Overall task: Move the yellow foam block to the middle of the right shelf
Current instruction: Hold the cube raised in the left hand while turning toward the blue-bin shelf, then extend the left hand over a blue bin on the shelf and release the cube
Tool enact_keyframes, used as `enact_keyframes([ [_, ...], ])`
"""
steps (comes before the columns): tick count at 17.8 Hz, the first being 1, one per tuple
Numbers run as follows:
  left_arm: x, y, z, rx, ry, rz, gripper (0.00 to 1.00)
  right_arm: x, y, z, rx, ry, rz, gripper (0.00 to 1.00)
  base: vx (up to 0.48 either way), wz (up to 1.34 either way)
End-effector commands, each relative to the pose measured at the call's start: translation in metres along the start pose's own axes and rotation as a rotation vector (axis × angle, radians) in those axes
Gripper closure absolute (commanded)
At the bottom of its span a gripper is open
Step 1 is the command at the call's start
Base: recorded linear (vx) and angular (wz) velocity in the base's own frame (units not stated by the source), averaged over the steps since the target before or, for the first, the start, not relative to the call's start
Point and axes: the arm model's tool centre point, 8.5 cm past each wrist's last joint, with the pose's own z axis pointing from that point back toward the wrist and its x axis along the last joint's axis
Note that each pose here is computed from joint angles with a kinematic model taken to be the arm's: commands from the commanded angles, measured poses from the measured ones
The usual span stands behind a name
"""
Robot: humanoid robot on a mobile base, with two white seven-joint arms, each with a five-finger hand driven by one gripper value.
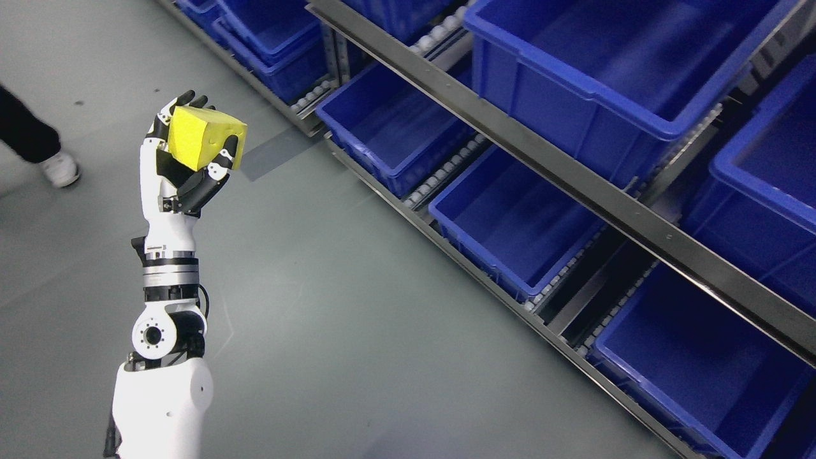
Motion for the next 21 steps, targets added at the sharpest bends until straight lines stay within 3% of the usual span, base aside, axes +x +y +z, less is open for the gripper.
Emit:
enact_keyframes([
  [1, 0.009, -0.054, 0.003, -0.2, -0.077, 0.027, 0.69, 0.008, -0.011, -0.001, -0.017, -0.021, 0.002, 0.0, 0.247, -0.67],
  [6, 0.064, -0.132, -0.011, -0.431, -0.262, 0.106, 0.7, 0.008, -0.011, -0.001, -0.017, -0.021, 0.002, 0.0, 0.228, -0.62],
  [8, 0.106, -0.153, -0.043, -0.492, -0.39, 0.11, 0.71, 0.009, -0.011, -0.001, -0.017, -0.022, 0.002, 0.0, 0.193, -0.51],
  [11, 0.143, -0.165, -0.088, -0.525, -0.419, 0.087, 0.71, 0.009, -0.011, -0.001, -0.017, -0.022, 0.002, 0.0, 0.117, -0.31],
  [13, 0.153, -0.174, -0.117, -0.546, -0.349, 0.075, 0.7, 0.008, -0.011, -0.001, -0.017, -0.021, 0.002, 0.0, 0.084, -0.19],
  [17, 0.136, -0.174, -0.176, -0.486, -0.054, 0.012, 0.7, 0.008, -0.011, -0.001, -0.017, -0.021, 0.002, 0.0, 0.029, -0.07],
  [21, 0.096, -0.168, -0.206, -0.428, 0.182, -0.039, 0.67, 0.008, -0.011, -0.001, -0.017, -0.021, 0.002, 0.0, 0.012, -0.07],
])
